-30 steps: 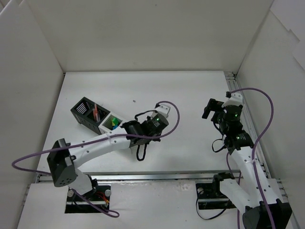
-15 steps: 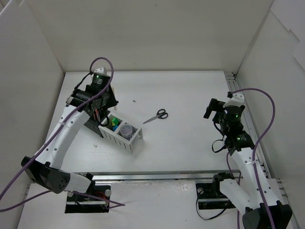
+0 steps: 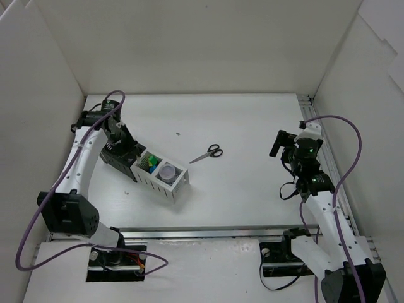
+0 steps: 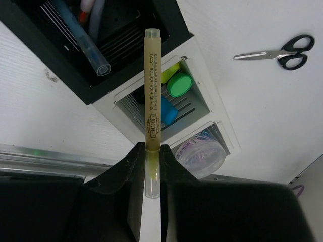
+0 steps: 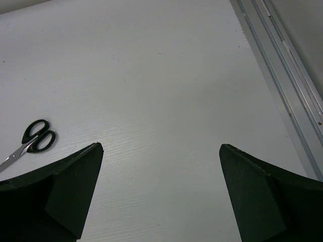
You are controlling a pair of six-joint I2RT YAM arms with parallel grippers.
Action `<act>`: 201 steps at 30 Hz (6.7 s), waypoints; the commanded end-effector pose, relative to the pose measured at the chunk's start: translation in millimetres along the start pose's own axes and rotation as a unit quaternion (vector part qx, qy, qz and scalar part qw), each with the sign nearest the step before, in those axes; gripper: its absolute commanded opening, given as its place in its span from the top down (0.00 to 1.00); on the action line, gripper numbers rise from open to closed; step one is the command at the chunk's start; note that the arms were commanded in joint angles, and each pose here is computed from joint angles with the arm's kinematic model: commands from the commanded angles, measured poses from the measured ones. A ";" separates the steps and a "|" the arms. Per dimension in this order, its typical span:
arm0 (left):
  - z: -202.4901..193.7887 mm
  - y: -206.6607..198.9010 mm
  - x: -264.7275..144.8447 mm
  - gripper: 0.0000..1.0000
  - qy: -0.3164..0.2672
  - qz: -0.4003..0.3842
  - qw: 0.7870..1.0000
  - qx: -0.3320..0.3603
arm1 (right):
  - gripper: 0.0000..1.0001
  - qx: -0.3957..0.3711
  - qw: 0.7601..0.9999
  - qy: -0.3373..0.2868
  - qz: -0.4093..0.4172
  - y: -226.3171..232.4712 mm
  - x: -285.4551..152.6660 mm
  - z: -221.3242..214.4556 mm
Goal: Sort the stationery into containers
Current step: Place the pen in the storage box, then pick up the scissors from the center of the board, then place the scissors in the storage box.
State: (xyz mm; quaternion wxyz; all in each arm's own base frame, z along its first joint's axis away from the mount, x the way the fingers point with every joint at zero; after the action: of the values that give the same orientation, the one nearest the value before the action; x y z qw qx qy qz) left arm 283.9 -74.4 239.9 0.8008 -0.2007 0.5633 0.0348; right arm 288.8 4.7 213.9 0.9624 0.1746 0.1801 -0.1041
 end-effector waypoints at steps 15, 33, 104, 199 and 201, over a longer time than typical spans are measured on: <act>22.8 23.7 29.8 1.00 0.055 -0.012 0.996 -0.074 | 0.02 0.006 1.000 -0.023 -0.017 0.2 8.8 13.6; 43.2 17.7 0.2 0.42 -0.043 -0.042 0.997 -0.050 | 0.02 -0.016 0.999 -0.011 0.043 16.3 9.3 10.7; -16.0 -6.3 -64.1 0.01 -0.344 -0.125 0.917 0.161 | 0.02 -0.054 0.988 0.103 0.105 127.5 67.3 -21.8; -68.9 -167.7 -37.6 1.00 -0.270 -0.366 0.791 0.410 | 0.72 -0.154 0.851 -0.020 0.502 298.9 -97.1 -30.5; -60.7 -161.8 -39.6 1.00 -0.288 -0.338 0.802 0.400 | 0.33 -0.151 0.859 -0.027 0.489 297.1 -96.3 -23.4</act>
State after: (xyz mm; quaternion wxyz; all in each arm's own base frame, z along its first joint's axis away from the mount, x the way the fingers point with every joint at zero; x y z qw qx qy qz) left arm 250.7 -245.4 262.7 0.8635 -0.0227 0.2475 -0.4388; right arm 268.4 292.0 260.5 0.9042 0.0496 0.1343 0.4023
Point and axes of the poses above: each gripper's point midway between its finger pads, its own x axis out along the fingers, its own y axis along the line the jaws close on, z = x × y, the point moved 3 cm from there along -x, back along the fingers, and after that the axes turned 11 degrees about x, right-handed, at the moved point
